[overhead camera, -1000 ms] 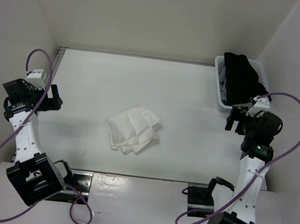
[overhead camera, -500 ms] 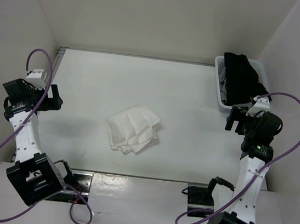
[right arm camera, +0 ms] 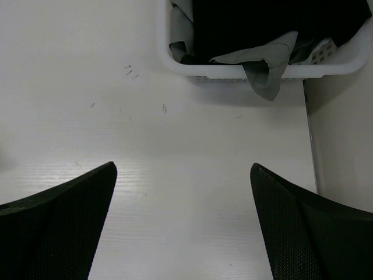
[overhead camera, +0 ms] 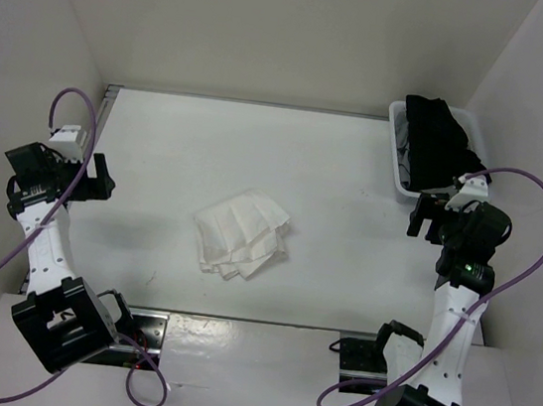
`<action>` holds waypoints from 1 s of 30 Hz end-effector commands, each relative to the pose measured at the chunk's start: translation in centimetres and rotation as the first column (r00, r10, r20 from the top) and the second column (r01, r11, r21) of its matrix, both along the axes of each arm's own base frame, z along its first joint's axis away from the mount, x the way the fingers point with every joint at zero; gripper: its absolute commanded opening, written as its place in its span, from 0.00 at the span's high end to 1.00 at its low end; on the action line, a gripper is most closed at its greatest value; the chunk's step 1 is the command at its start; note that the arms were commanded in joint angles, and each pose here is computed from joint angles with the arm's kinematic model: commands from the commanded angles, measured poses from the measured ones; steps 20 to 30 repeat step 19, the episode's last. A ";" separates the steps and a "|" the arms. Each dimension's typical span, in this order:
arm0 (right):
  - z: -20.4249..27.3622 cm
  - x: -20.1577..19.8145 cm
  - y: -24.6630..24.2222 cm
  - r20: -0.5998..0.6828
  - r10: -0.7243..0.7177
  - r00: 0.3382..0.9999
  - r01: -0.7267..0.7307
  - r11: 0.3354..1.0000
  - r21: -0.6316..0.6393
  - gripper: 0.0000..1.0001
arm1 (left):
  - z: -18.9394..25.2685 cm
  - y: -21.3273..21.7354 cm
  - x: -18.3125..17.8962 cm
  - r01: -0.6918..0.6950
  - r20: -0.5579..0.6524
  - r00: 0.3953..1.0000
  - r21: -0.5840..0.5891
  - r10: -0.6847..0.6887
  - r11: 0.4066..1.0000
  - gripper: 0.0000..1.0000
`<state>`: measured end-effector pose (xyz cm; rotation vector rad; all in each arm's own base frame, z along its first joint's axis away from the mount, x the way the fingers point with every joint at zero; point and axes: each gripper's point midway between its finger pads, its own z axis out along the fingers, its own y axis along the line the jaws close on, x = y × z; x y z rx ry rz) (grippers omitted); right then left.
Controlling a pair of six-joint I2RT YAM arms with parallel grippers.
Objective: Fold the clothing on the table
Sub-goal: Fold the skirt
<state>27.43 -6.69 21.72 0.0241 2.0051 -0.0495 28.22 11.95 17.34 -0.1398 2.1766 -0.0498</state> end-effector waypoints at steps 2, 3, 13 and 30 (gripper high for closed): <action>1.5 0.5 -0.1 0.065 0.010 0.998 -0.008 1.000 -0.029 0.01 | 1.1 -0.3 0.2 0.035 0.047 0.998 0.024 -0.036 0.999 0.00; 1.5 0.5 -0.1 0.065 0.010 0.998 -0.008 1.000 -0.029 0.01 | 1.1 -0.3 0.2 0.035 0.047 0.998 0.024 -0.036 0.999 0.00; 1.5 0.5 -0.1 0.065 0.010 0.998 -0.008 1.000 -0.029 0.01 | 1.1 -0.3 0.2 0.035 0.047 0.998 0.024 -0.036 0.999 0.00; 2.2 0.4 0.1 0.069 0.018 0.997 -0.016 0.999 -0.028 0.01 | 1.1 -0.3 0.2 0.035 0.047 0.998 0.024 -0.036 0.999 0.00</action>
